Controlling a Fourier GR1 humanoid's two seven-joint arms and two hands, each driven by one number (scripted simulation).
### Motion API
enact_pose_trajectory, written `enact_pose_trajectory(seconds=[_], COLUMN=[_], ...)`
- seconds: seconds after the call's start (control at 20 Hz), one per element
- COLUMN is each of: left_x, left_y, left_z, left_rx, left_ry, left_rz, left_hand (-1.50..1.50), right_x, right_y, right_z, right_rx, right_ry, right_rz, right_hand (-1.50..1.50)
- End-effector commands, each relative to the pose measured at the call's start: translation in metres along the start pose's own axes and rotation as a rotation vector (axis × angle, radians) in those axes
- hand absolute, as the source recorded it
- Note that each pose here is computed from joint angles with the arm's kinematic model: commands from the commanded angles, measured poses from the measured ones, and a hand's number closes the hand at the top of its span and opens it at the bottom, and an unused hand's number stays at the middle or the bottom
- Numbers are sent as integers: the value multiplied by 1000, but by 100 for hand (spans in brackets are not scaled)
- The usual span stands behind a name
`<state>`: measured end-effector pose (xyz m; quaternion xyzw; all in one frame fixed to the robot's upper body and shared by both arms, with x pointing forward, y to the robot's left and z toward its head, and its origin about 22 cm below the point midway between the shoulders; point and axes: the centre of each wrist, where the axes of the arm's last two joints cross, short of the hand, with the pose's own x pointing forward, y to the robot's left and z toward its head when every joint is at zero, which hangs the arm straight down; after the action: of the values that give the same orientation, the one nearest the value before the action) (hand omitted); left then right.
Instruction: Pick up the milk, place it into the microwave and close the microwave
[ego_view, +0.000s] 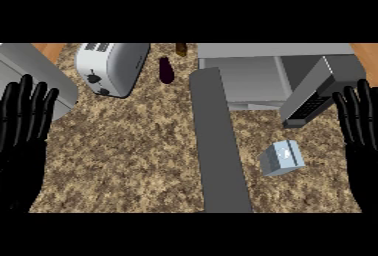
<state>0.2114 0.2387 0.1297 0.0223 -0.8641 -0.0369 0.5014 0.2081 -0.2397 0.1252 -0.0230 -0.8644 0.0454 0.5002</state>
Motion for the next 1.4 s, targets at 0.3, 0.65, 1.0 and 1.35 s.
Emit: enact_pose_trajectory(seconds=[0.3,0.65,1.0,1.35], left_x=[-9,15,49,50], left_y=[-2,16,34,41], left_z=[8,58,77,101], left_rx=[10,23,-1,19], left_ry=[113,109,118,115], left_rz=[204,205,204,199], left_hand=[-150,-150,-150,-150], right_x=[37,39,34,-25], right_y=[20,21,33,35], right_z=[8,20,33,52], right_rx=[-64,-118,-169,-232], right_ry=[50,97,138,234], right_rz=[27,69,119,165], right_hand=[-150,-150,-150,-150])
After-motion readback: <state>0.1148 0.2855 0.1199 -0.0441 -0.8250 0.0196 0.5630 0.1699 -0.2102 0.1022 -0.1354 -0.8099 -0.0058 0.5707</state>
